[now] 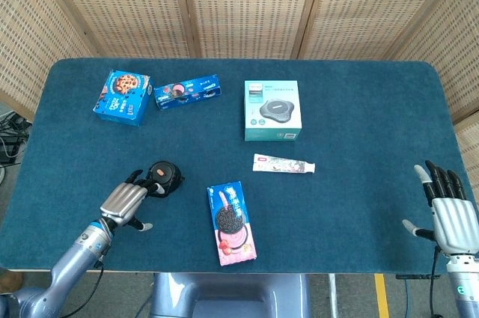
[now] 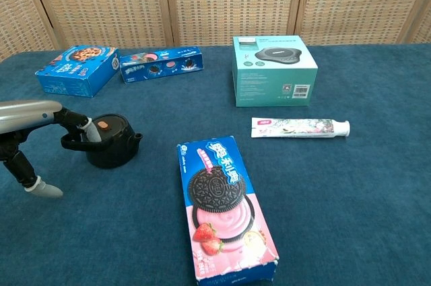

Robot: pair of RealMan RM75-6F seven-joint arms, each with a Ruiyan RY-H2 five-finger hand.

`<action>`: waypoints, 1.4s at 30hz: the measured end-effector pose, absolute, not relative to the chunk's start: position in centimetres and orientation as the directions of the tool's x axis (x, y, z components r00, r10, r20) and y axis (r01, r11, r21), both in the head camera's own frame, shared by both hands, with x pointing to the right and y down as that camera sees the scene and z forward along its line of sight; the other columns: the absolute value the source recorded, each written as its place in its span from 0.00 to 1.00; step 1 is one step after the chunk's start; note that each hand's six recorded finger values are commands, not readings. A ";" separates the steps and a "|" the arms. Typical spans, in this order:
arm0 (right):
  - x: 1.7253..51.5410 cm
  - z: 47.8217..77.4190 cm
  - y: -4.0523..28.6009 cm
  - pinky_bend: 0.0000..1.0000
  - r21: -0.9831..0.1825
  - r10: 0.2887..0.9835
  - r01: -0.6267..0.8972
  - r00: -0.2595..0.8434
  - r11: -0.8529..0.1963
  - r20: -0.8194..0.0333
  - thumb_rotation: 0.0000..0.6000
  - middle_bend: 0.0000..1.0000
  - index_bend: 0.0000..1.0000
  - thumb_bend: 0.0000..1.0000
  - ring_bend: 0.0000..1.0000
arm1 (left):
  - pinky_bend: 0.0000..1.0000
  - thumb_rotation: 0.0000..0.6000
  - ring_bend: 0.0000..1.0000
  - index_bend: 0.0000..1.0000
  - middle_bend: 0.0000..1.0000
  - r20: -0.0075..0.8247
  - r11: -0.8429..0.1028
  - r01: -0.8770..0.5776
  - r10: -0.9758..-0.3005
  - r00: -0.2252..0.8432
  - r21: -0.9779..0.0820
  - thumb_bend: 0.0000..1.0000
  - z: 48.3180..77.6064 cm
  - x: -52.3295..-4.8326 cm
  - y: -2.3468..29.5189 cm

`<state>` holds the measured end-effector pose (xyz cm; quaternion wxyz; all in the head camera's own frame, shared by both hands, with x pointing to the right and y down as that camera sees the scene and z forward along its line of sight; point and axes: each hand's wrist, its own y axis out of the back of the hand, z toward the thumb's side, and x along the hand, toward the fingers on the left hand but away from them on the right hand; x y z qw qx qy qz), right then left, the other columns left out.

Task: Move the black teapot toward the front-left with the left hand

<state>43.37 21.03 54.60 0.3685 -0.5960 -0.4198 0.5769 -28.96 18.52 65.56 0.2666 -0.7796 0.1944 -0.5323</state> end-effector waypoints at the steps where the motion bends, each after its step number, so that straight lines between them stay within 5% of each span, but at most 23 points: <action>1: 43.4 54.6 21.0 0.00 -0.923 0.925 0.075 -0.018 -0.376 -0.378 1.00 0.00 0.00 0.00 0.00 | 0.00 1.00 0.27 0.35 0.28 0.726 -0.782 -0.018 -0.587 0.357 -0.623 0.00 65.6 -29.0 18.5; 36: 43.0 55.1 21.2 0.00 -0.919 0.921 0.065 -0.012 -0.389 -0.390 1.00 0.00 0.00 0.00 0.00 | 0.00 1.00 0.31 0.49 0.39 0.747 -0.762 0.129 -0.563 0.354 -0.635 0.00 68.0 -28.8 19.1; 42: 43.1 55.1 21.1 0.00 -0.919 0.921 0.066 -0.014 -0.388 -0.390 1.00 0.00 0.00 0.00 0.00 | 0.00 1.00 0.41 0.65 0.54 0.744 -0.761 0.123 -0.565 0.356 -0.637 0.00 68.1 -28.6 19.0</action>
